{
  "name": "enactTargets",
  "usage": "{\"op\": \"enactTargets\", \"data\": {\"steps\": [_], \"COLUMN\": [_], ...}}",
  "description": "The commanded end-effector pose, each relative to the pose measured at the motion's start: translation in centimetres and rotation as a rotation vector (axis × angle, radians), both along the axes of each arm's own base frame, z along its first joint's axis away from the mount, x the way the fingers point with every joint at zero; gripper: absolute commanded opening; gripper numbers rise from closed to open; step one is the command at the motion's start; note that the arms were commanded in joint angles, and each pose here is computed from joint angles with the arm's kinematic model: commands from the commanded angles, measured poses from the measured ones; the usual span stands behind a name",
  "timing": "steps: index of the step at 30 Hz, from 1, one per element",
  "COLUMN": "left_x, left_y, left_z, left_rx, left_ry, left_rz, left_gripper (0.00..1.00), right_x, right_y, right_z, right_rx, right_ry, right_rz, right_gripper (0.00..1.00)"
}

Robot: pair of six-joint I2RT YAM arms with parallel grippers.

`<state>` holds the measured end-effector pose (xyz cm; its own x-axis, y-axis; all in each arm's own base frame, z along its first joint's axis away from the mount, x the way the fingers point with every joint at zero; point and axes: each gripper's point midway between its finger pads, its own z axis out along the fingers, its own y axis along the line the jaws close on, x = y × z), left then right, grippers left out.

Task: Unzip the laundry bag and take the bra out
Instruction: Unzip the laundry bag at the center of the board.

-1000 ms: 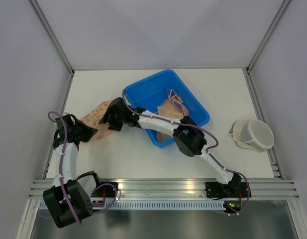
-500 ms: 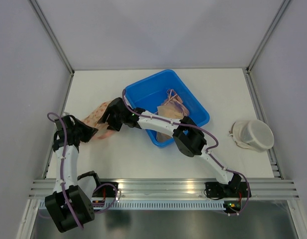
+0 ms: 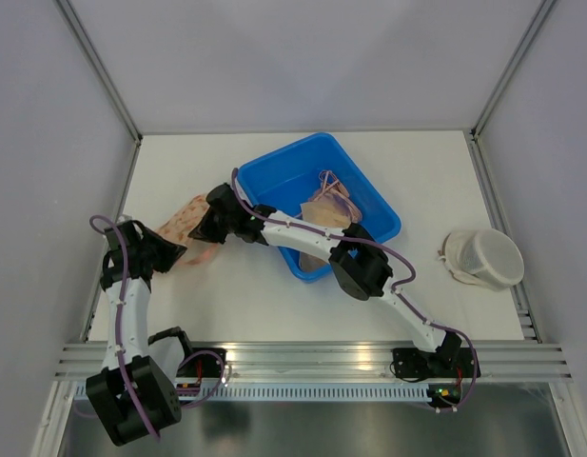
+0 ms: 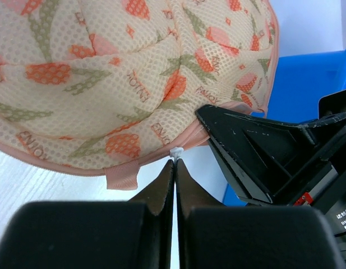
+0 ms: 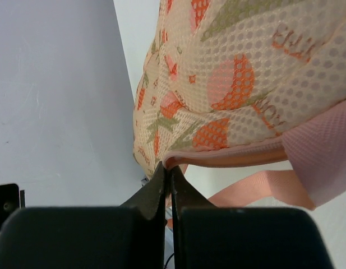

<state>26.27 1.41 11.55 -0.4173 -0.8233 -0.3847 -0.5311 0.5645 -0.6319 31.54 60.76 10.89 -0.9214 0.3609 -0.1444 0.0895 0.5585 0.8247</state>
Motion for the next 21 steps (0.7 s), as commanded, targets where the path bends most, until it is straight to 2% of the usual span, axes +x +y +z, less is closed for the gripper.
{"op": "enactTargets", "data": {"steps": [1,11,14,18,19,21], "left_x": [-0.2,-1.9,-2.0,-0.9,-0.5,-0.1], "left_y": [1.1,3.6,3.7,1.9,1.7,1.4], "left_z": [-0.2,-1.9,-2.1,-1.2,-0.8,0.1], "left_rx": [0.074,0.172,0.168,0.094,0.084,0.076], "left_ry": [0.024,0.16,0.177,0.127,0.109,0.079], "left_rz": [0.008,0.104,0.114,0.027,0.017,-0.004], "left_gripper": [0.02,0.02,0.02,0.02,0.05,0.18], "right_x": [1.4,2.9,2.8,2.6,2.5,2.1], "right_y": [0.8,0.3,0.2,0.2,0.3,0.4], "right_z": [1.9,2.4,2.7,2.9,3.0,2.9], "right_rx": [0.058,0.051,0.046,0.045,0.051,0.054], "right_ry": [-0.05,-0.083,-0.101,-0.112,-0.113,-0.111], "right_rz": [-0.023,-0.024,-0.006,0.016,0.025,0.048], "right_gripper": [0.0,0.01,0.01,0.01,0.0,0.0]}}
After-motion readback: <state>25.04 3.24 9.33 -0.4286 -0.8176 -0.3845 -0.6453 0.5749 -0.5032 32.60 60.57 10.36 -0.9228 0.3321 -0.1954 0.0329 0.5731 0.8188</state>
